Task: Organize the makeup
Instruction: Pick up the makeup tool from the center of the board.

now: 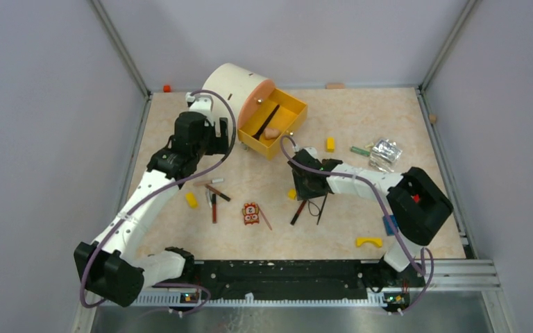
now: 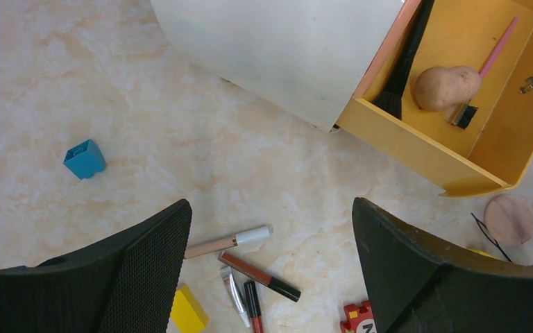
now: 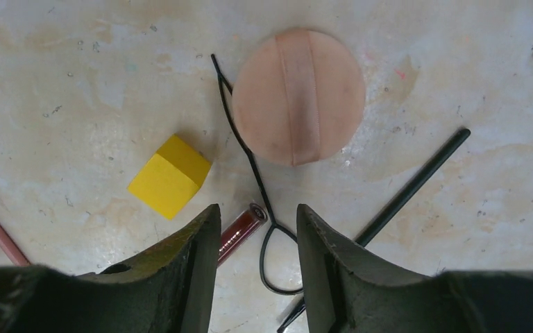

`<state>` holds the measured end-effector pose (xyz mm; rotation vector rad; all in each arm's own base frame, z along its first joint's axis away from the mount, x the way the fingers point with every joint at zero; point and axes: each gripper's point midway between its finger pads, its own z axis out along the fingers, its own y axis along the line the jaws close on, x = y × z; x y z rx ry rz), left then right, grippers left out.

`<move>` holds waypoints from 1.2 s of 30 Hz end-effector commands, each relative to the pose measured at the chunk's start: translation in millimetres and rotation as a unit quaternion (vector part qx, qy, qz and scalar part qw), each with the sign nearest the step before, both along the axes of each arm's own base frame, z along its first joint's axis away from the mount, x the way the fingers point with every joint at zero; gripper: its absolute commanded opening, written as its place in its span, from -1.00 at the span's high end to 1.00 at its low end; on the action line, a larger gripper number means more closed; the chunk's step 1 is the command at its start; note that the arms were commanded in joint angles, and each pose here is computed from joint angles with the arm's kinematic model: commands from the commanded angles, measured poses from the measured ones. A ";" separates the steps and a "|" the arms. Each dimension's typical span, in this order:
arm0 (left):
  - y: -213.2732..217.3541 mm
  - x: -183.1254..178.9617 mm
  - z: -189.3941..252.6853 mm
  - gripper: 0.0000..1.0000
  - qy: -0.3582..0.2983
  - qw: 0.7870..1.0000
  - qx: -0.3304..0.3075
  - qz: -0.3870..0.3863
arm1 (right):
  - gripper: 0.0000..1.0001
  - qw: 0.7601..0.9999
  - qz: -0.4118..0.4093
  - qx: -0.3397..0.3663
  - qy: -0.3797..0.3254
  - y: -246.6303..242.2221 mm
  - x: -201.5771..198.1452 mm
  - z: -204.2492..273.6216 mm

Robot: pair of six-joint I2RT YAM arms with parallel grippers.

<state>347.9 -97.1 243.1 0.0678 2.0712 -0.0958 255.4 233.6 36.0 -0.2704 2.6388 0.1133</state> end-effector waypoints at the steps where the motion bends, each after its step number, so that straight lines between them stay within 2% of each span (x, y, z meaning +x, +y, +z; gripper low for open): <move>1: -3.0 1.8 20.1 -0.81 -0.037 0.999 -0.023 -0.005 | 0.14 1.000 -0.004 0.015 -0.019 12.6 22.1 6.5; 6: -1.7 1.2 20.1 -0.81 -0.038 0.999 -0.022 -0.003 | 0.21 1.000 -0.002 0.017 -0.005 13.7 24.1 -5.2; 13: -2.2 0.8 19.9 -0.81 -0.038 0.999 -0.025 -0.007 | 0.31 1.000 0.006 -0.016 0.007 8.9 26.2 -20.7; 19: -1.3 0.7 19.2 -0.82 -0.038 0.999 -0.025 -0.006 | 0.62 1.000 0.008 -0.025 -0.004 5.7 30.1 -14.7; 23: -1.1 0.9 19.0 -0.82 -0.037 0.999 -0.026 -0.006 | 0.98 1.000 0.024 0.000 -0.013 13.7 30.4 -3.9; 36: 1.2 1.5 18.0 -0.82 -0.037 0.999 -0.027 -0.003 | 1.00 0.994 0.033 0.020 -0.099 4.0 43.9 68.0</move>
